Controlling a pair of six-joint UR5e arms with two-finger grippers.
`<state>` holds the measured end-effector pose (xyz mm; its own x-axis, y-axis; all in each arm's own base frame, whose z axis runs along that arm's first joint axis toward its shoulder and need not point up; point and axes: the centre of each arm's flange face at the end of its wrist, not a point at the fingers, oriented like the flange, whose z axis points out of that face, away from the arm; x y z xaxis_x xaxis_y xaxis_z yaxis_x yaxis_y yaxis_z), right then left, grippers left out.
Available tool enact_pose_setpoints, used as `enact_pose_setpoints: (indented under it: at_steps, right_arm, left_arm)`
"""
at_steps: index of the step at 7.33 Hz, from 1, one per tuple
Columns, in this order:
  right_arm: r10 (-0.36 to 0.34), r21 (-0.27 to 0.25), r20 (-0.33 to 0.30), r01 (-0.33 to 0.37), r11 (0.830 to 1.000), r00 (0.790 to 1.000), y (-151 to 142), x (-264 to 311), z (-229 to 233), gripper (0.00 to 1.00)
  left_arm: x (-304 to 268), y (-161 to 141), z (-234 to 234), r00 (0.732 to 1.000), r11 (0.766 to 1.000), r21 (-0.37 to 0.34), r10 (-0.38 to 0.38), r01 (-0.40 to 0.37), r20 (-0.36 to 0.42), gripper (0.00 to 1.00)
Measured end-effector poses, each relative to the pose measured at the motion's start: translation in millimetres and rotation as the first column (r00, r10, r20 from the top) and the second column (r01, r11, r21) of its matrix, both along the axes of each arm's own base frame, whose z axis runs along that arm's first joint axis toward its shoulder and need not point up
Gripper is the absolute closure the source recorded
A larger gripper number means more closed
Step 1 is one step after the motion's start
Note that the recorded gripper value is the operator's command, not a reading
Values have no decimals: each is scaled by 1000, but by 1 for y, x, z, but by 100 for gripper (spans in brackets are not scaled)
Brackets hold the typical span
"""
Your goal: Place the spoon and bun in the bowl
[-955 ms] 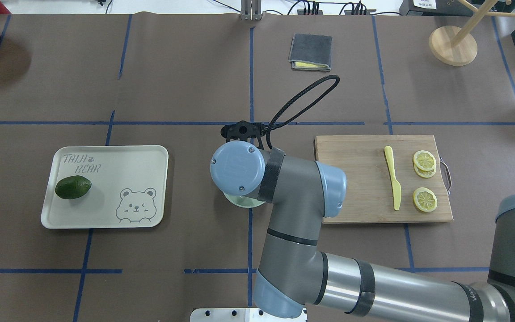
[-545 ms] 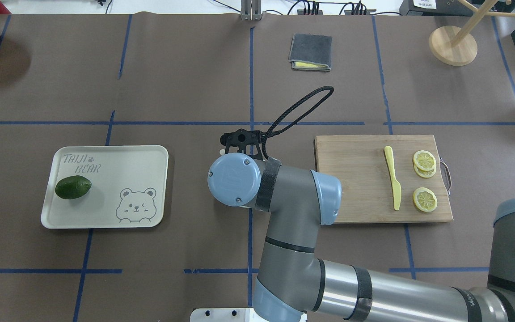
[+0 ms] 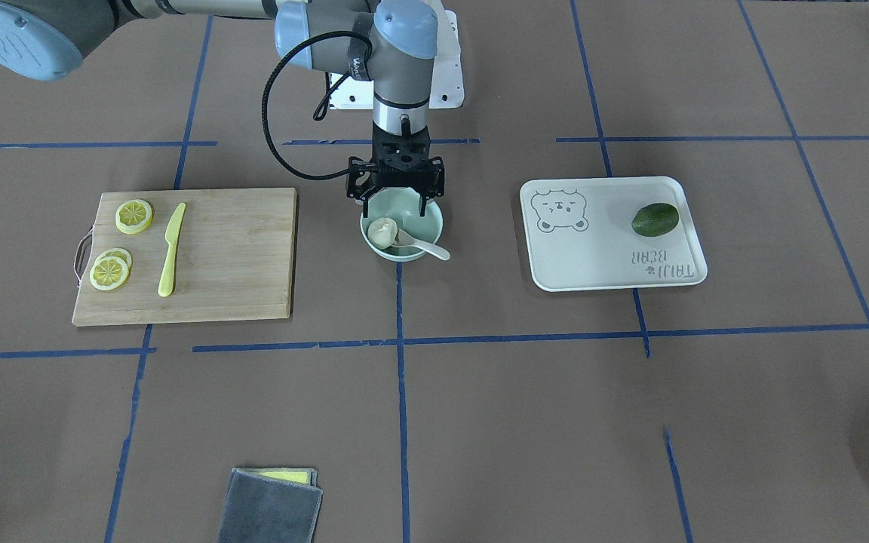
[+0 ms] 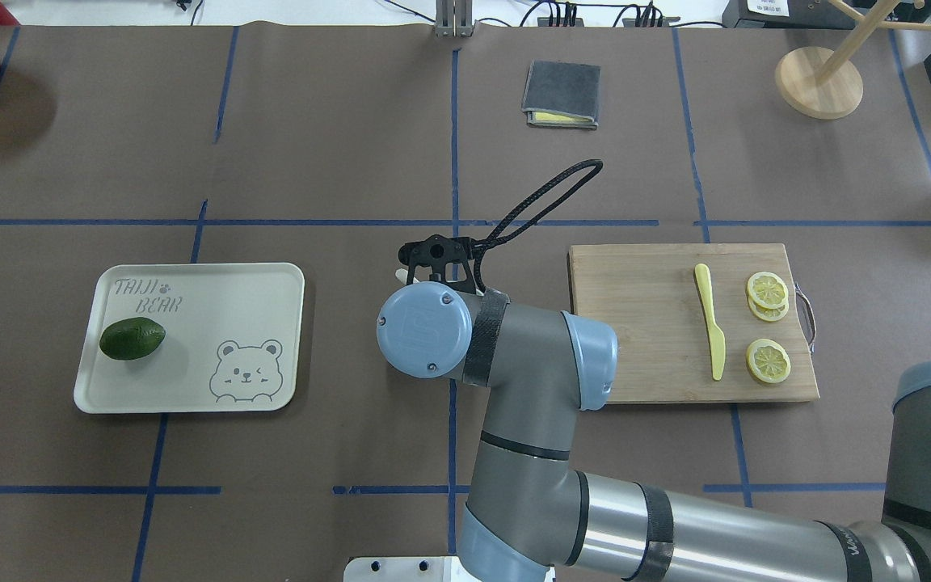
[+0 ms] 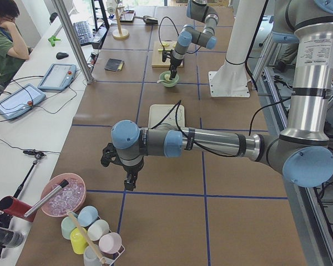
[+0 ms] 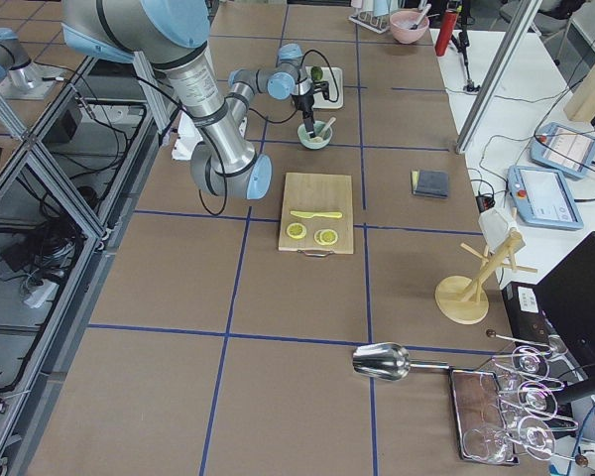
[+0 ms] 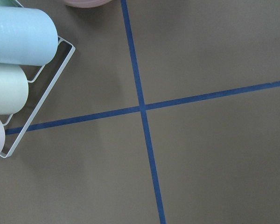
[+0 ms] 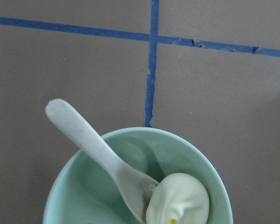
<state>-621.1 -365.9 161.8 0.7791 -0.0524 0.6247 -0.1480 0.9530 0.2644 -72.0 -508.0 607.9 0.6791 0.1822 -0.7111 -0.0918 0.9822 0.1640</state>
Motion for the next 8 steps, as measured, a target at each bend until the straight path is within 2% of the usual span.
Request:
enact_pose_setpoints:
  at_steps: [1, 2, 3, 4, 6, 8]
  right_arm:
    - [-2, 4, 29, 2, 1000, 1000, -5, 14, -12, 0]
    - [-16, -1, 61, 16, 1000, 998, -22, 43, -23, 0]
    - [-50, -1, 76, 50, 999, 996, -50, 84, -23, 0]
    - [-103, 13, 75, 102, 995, 992, -89, 138, -10, 0]
    - [-224, 45, 48, 222, 974, 973, -182, 285, 56, 0]
    - [-326, 89, 1, 324, 942, 945, -238, 447, 155, 0]
  left_arm:
    - [0, 0, 0, 1000, 1000, 1, 0, 0, 0, 0]
    - [0, 0, -1, 1000, 1000, 3, 1, -1, 0, 0]
    - [0, 0, 0, 1000, 1000, 3, 2, -2, 0, 0]
    - [0, 1, 1, 1000, 1000, 1, 3, -3, 2, 0]
    - [0, 3, 4, 1000, 1000, -6, 4, -4, 7, 0]
    - [0, 6, 6, 1000, 1000, -10, 5, -5, 14, 0]
